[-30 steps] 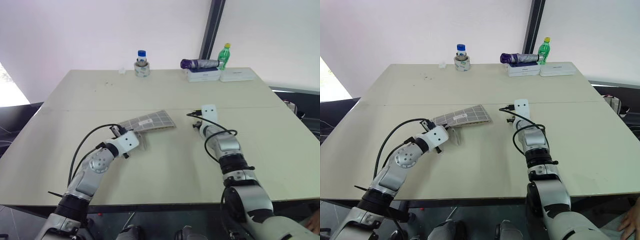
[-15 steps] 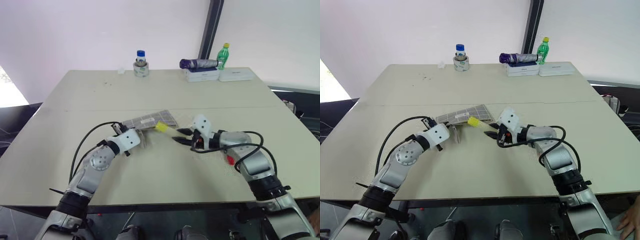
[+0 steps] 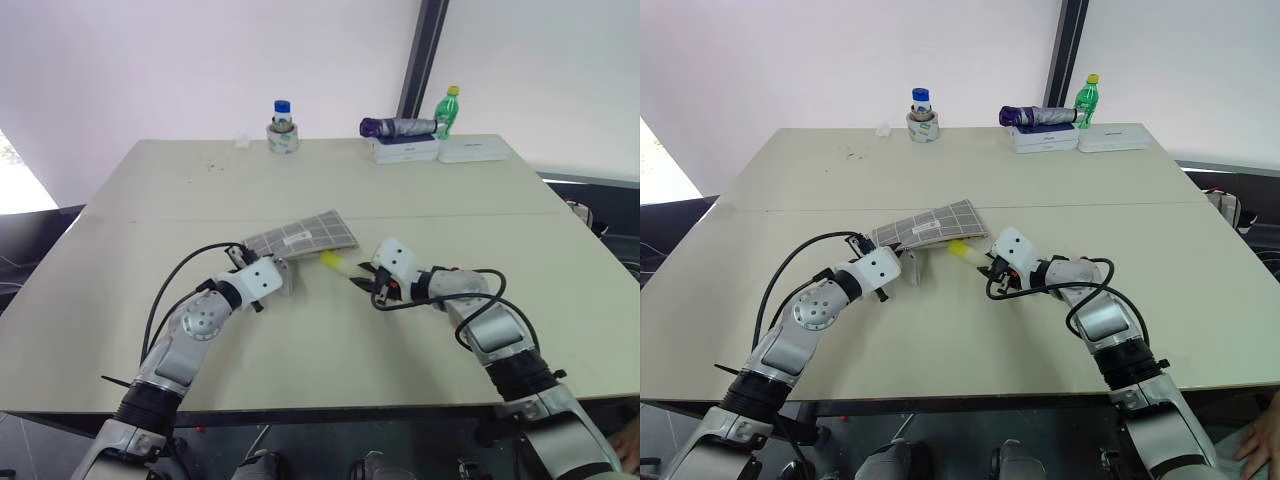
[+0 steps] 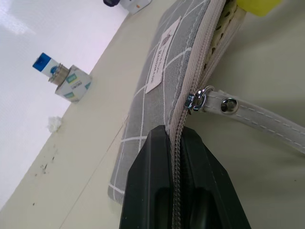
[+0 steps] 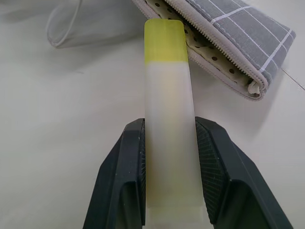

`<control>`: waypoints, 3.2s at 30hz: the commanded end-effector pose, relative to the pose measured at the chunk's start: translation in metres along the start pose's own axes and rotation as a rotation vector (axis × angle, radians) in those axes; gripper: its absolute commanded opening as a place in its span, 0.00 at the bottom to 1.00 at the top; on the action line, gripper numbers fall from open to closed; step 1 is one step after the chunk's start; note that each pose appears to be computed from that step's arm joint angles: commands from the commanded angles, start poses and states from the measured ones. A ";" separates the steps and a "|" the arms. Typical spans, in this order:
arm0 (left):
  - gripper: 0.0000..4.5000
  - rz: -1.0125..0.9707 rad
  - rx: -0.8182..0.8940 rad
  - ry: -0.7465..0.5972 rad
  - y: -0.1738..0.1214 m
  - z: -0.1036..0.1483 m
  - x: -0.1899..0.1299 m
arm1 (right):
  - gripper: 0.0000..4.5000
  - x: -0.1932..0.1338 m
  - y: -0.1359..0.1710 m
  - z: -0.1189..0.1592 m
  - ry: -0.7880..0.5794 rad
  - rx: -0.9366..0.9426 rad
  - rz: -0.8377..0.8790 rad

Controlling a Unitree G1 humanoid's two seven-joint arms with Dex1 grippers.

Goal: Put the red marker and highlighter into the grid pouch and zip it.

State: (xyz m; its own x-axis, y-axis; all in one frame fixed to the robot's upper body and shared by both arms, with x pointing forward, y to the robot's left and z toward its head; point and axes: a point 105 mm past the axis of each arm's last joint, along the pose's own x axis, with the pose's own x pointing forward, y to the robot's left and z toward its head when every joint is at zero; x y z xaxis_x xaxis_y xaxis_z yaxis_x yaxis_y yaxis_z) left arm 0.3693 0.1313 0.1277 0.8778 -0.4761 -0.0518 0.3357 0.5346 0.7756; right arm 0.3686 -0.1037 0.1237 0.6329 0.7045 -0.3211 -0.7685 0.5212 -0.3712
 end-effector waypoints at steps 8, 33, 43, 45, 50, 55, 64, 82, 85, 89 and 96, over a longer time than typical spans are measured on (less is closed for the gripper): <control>0.00 -0.049 0.100 -0.052 -0.002 0.012 -0.001 | 0.20 0.002 -0.011 0.038 -0.084 -0.048 -0.018; 0.00 -0.093 0.216 -0.092 -0.005 0.024 0.002 | 0.20 0.008 0.015 0.047 -0.057 0.027 0.091; 0.00 -0.082 0.173 -0.123 -0.002 0.030 0.003 | 0.20 0.007 -0.005 0.023 0.090 -0.247 -0.003; 0.00 -0.079 0.174 -0.136 0.000 0.031 0.002 | 0.20 0.008 -0.004 0.026 0.089 -0.319 0.013; 0.00 -0.099 0.176 -0.196 -0.002 0.042 0.003 | 0.20 0.015 0.003 0.043 0.045 -0.435 0.035; 0.00 -0.184 0.194 -0.275 -0.015 0.052 -0.001 | 0.20 0.022 0.012 0.049 0.031 -0.516 0.060; 0.00 -0.207 0.206 -0.278 -0.016 0.047 -0.006 | 0.20 0.021 0.016 0.043 0.020 -0.605 0.091; 0.00 -0.099 0.193 -0.216 0.003 0.039 0.000 | 0.85 -0.003 0.016 0.062 -0.053 -0.245 0.113; 0.00 -0.083 0.198 -0.199 0.007 0.036 0.001 | 0.85 -0.014 0.022 0.055 -0.022 -0.221 0.164; 0.00 -0.073 0.206 -0.174 0.010 0.030 0.000 | 0.85 -0.031 0.020 0.051 -0.013 -0.195 0.186; 0.00 -0.055 0.219 -0.141 0.012 0.021 -0.002 | 0.85 -0.069 -0.003 0.052 -0.115 0.069 0.070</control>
State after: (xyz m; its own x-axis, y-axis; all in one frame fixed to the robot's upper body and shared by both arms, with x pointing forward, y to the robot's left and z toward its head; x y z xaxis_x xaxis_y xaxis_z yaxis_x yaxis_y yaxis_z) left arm 0.3621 0.1208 0.1398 0.7872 -0.6133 -0.0645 0.3320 0.3334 0.8824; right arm 0.3195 -0.1193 0.1746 0.4956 0.7998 -0.3388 -0.8627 0.4082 -0.2985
